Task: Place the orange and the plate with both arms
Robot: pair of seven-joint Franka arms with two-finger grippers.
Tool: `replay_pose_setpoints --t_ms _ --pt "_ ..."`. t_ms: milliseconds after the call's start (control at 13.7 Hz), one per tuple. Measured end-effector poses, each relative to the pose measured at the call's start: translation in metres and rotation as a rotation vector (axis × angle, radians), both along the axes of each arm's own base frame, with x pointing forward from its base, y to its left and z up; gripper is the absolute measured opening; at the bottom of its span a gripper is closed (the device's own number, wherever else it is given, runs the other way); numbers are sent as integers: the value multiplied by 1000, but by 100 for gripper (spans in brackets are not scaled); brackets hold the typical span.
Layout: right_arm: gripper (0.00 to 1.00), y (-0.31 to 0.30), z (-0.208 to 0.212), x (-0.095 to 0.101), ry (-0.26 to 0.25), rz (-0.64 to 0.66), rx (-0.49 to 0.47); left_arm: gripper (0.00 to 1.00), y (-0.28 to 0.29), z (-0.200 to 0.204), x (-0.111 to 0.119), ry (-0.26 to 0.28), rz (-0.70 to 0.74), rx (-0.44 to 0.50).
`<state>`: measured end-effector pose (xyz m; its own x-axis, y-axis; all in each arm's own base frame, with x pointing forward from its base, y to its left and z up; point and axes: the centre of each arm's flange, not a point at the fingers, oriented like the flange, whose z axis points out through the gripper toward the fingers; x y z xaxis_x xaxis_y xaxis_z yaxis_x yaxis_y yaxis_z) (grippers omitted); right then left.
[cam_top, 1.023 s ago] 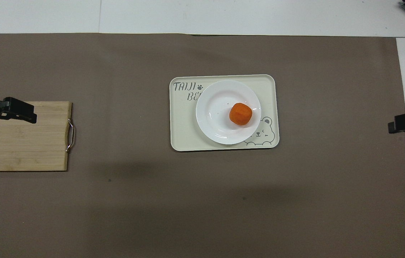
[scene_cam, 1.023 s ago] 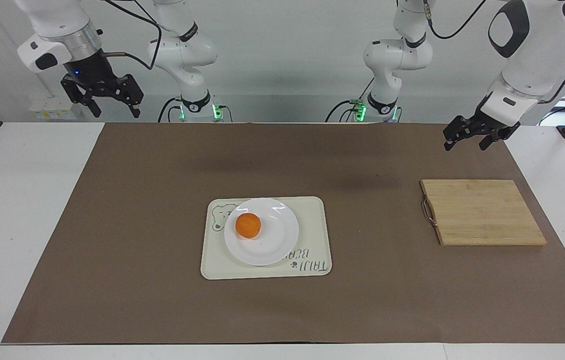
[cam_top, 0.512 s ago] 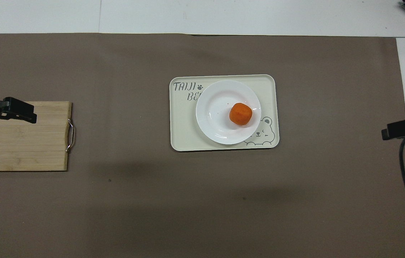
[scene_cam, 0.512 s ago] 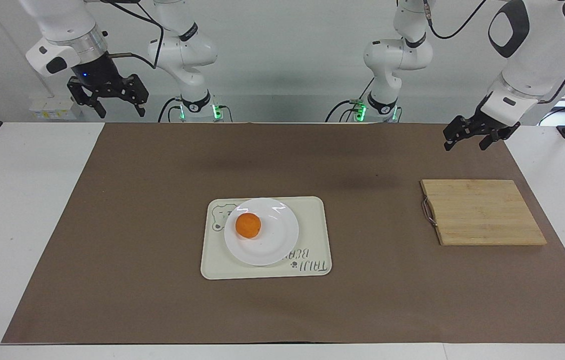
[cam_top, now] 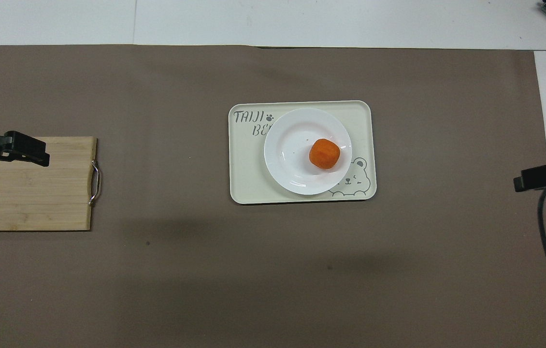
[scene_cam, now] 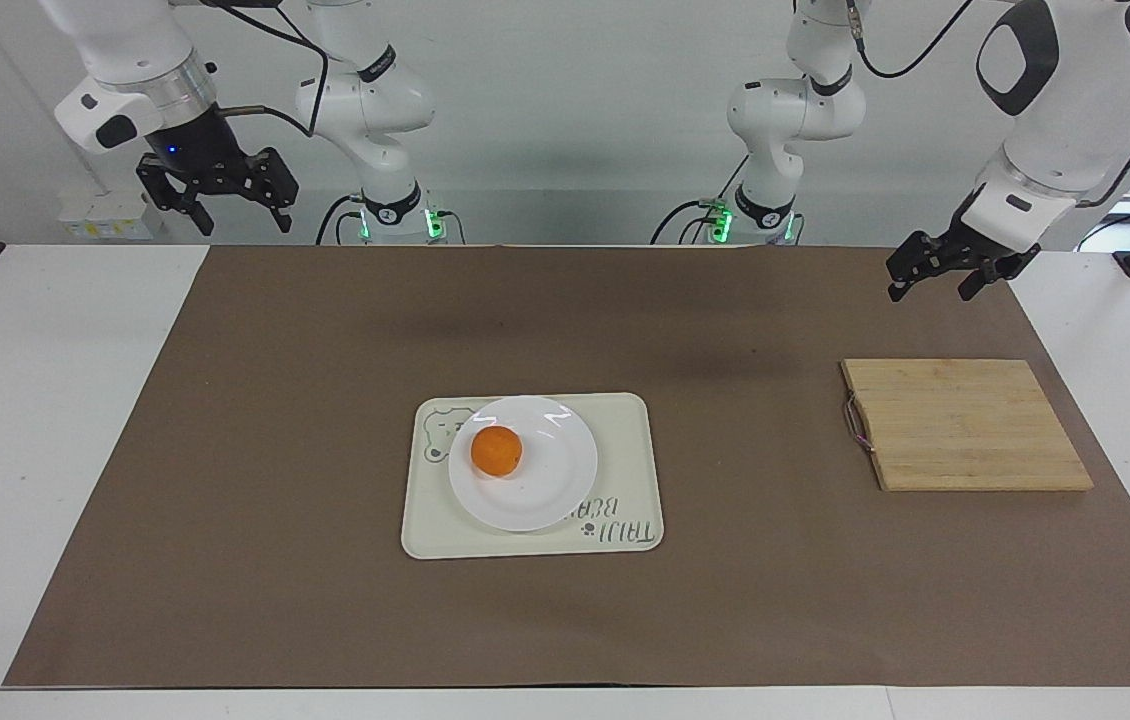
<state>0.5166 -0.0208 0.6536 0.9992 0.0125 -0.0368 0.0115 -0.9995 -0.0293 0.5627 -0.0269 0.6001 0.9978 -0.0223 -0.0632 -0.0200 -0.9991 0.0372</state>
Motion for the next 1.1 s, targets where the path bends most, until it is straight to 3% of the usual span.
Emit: replay_pose_setpoints --t_ms 1096 --pt "100 -6 -4 -4 -27 37 -38 100 0 0 0 0 0 0"
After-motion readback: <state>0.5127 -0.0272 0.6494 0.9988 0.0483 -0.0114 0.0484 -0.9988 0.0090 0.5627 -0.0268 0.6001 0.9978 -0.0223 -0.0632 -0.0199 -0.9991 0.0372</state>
